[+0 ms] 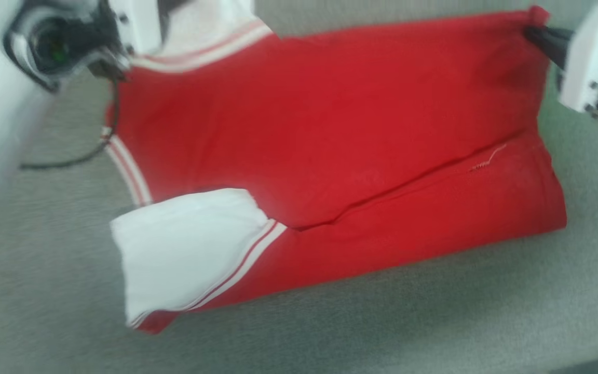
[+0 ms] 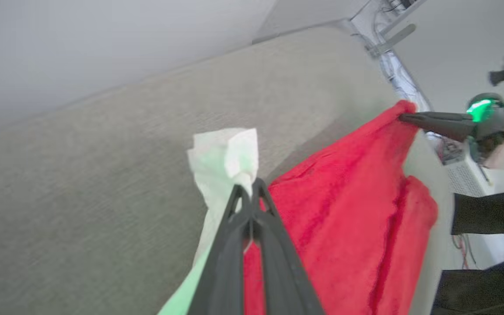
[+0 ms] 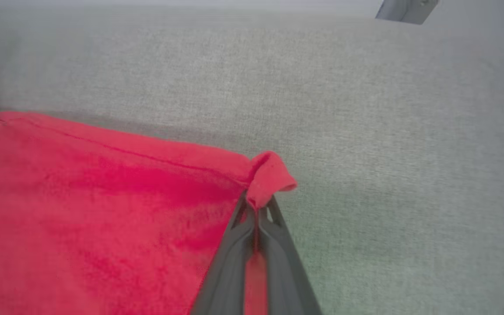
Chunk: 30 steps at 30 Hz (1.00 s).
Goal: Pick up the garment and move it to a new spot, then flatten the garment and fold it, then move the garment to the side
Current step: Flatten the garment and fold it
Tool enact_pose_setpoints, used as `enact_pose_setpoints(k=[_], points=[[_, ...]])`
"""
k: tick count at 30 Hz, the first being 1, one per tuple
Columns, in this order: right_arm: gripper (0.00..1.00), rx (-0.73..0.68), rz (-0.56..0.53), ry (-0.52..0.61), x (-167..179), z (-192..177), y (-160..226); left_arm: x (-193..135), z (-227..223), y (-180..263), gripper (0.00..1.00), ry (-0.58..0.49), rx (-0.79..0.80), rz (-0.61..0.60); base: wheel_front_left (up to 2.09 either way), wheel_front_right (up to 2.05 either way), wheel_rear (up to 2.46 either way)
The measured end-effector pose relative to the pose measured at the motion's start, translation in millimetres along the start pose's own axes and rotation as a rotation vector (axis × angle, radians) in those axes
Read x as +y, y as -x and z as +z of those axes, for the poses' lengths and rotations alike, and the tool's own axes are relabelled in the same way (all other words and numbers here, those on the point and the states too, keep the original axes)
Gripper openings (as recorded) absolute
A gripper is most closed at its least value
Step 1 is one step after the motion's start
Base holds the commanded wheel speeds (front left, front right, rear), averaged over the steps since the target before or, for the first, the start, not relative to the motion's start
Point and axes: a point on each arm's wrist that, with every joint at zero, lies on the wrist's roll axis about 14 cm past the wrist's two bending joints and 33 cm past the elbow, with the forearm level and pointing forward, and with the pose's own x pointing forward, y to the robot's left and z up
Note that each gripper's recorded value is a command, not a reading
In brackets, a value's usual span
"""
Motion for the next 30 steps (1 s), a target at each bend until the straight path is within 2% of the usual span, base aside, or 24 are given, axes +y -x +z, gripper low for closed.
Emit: enact_pose_setpoints(k=[7, 13, 20, 23, 27, 30], points=[[0.00, -0.052, 0.063, 0.048, 15, 2, 46, -58, 0, 78, 0.00, -0.064, -0.112, -0.085, 0.00, 0.00, 0.00], [0.00, -0.047, 0.115, 0.079, 26, -19, 74, -81, -49, 133, 0.00, -0.065, -0.156, -0.105, 0.00, 0.00, 0.00], [0.00, -0.022, 0.139, 0.076, 26, -54, 84, -67, -118, 162, 0.00, 0.025, -0.179, -0.037, 0.00, 0.00, 0.00], [0.00, -0.006, 0.143, 0.056, 26, -67, 83, -54, -143, 161, 0.00, 0.030, -0.141, 0.006, 0.00, 0.00, 0.00], [0.00, 0.019, 0.125, 0.088, 21, -85, 76, -37, -182, 148, 0.00, 0.091, -0.078, 0.046, 0.00, 0.00, 0.00], [0.00, 0.039, 0.119, 0.066, 22, -98, 67, -27, -189, 137, 0.00, 0.120, -0.091, 0.067, 0.00, 0.00, 0.00]])
